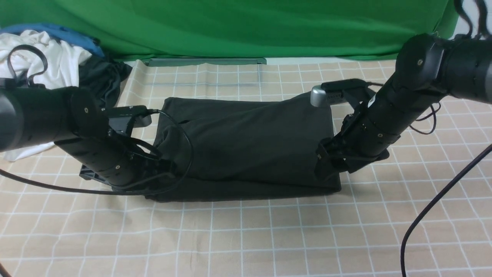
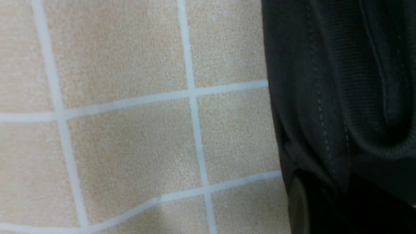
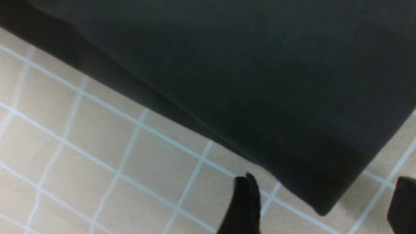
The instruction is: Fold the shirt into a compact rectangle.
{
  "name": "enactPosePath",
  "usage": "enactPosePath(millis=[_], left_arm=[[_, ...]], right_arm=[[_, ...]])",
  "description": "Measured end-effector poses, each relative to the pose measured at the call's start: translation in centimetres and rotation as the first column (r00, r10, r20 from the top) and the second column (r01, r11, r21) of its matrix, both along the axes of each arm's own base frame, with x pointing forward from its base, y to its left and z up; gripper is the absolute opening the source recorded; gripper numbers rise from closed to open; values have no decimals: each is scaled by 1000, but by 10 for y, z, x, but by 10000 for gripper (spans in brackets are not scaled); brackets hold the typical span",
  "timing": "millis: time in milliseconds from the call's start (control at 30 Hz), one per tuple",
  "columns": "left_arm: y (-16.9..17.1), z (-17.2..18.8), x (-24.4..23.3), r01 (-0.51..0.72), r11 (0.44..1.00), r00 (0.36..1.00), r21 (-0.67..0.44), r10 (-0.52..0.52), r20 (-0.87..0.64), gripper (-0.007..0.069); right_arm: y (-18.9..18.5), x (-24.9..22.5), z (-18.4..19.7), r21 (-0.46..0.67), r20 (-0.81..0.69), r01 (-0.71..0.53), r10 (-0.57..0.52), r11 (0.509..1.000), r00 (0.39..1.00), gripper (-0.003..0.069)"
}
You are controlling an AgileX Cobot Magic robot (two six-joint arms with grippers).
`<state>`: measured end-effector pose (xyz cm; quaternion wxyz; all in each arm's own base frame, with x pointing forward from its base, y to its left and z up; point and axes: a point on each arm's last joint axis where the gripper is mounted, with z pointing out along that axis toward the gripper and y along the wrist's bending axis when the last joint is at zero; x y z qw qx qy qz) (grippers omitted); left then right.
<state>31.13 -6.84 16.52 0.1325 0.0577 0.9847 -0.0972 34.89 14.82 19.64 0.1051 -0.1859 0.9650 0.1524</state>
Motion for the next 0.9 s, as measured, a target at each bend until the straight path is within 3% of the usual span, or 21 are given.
enactPosePath(millis=[167,267,367,433,467,533,900], left_arm=[[1,12,-3,6,1000,999,-2,-6,33,50],[1,13,-3,5,1000,999,-4,-5,34,50],[0,13,-3,-3,1000,999,-14,4,32,50],[-1,13,-3,-8,1000,999,-25,9,31,50],[-2,13,-3,-15,999,1000,-36,15,23,50],[-2,14,-5,-17,999,1000,-45,18,11,50],[-14,54,-39,7,991,1000,-134,-4,19,38]], right_arm=[[2,5,-25,-14,-49,18,-19,1000,999,588],[2,8,-32,-16,-51,24,-25,1000,998,548],[3,9,-37,-21,-44,9,-10,1000,999,440],[3,10,-38,-24,-34,-17,16,1000,999,293],[3,10,-38,-26,-28,-40,39,999,999,138],[1,9,-35,-27,-26,-49,48,998,999,81],[-22,-32,40,-82,-48,-95,91,992,995,78]])
